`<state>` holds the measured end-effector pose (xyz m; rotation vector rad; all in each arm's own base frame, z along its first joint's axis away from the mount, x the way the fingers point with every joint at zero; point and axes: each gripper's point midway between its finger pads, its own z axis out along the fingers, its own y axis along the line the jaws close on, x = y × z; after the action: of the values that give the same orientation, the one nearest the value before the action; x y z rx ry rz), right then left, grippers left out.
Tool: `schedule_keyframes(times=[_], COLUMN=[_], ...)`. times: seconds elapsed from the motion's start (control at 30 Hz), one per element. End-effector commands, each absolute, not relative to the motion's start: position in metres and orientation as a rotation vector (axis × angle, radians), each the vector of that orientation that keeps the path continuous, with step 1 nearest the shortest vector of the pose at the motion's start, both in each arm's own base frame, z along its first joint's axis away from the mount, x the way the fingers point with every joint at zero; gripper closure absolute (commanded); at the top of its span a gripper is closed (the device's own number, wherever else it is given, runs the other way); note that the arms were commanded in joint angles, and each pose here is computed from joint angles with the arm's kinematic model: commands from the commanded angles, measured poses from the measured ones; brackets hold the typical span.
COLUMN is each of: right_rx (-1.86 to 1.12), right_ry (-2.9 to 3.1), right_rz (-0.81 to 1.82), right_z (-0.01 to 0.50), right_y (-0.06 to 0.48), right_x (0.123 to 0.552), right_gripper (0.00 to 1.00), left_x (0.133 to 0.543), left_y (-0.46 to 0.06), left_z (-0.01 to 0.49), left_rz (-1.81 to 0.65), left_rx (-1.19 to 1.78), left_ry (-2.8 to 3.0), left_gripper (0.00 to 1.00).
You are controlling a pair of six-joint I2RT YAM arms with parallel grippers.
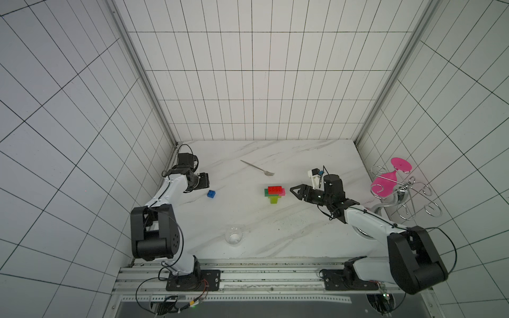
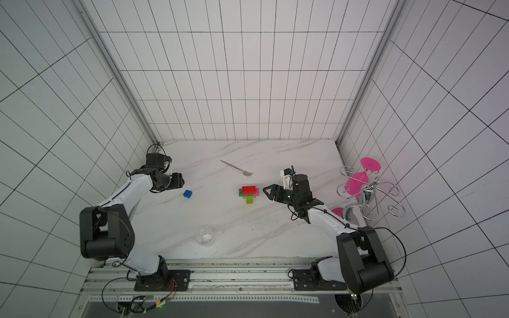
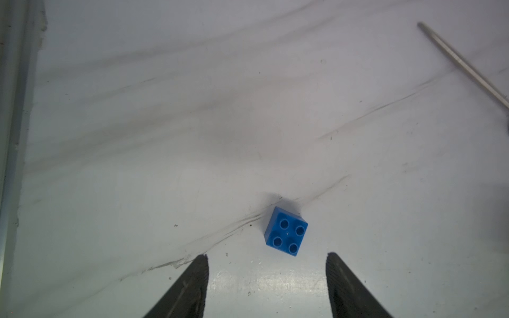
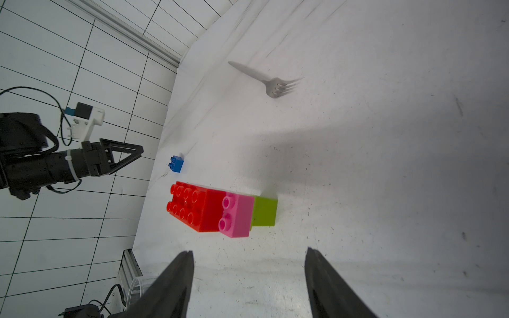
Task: Assemble a spoon with lego
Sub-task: Pick up the lego brick from the center of the board.
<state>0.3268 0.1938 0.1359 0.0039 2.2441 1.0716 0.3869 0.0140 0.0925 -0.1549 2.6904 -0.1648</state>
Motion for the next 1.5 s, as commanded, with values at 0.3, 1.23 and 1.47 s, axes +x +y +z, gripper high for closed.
schedule_keyframes(times=[0.3, 1.23, 1.47], right_rx=[-0.042, -0.061, -0.063], right_ry=[2.227, 2.245, 2.244], right_rz=[1.087, 1.089, 1.082], right_z=[0.146, 0.142, 0.142], right_y=[0.204, 0.208, 0.208], right_x=[0.334, 0.333, 0.333], right_gripper=[0.33, 0.33, 0.33], left_x=[0.392, 0.389, 0.397], left_y=[-0.023, -0.042, -0.122], left_z=[0.051, 0.044, 0.148], left_rz=[-0.142, 0.008, -0.248], left_rx=[0.156, 0.301, 0.625], left_ry=[2.829, 2.9, 2.556], left_gripper=[0.5, 0.8, 0.82])
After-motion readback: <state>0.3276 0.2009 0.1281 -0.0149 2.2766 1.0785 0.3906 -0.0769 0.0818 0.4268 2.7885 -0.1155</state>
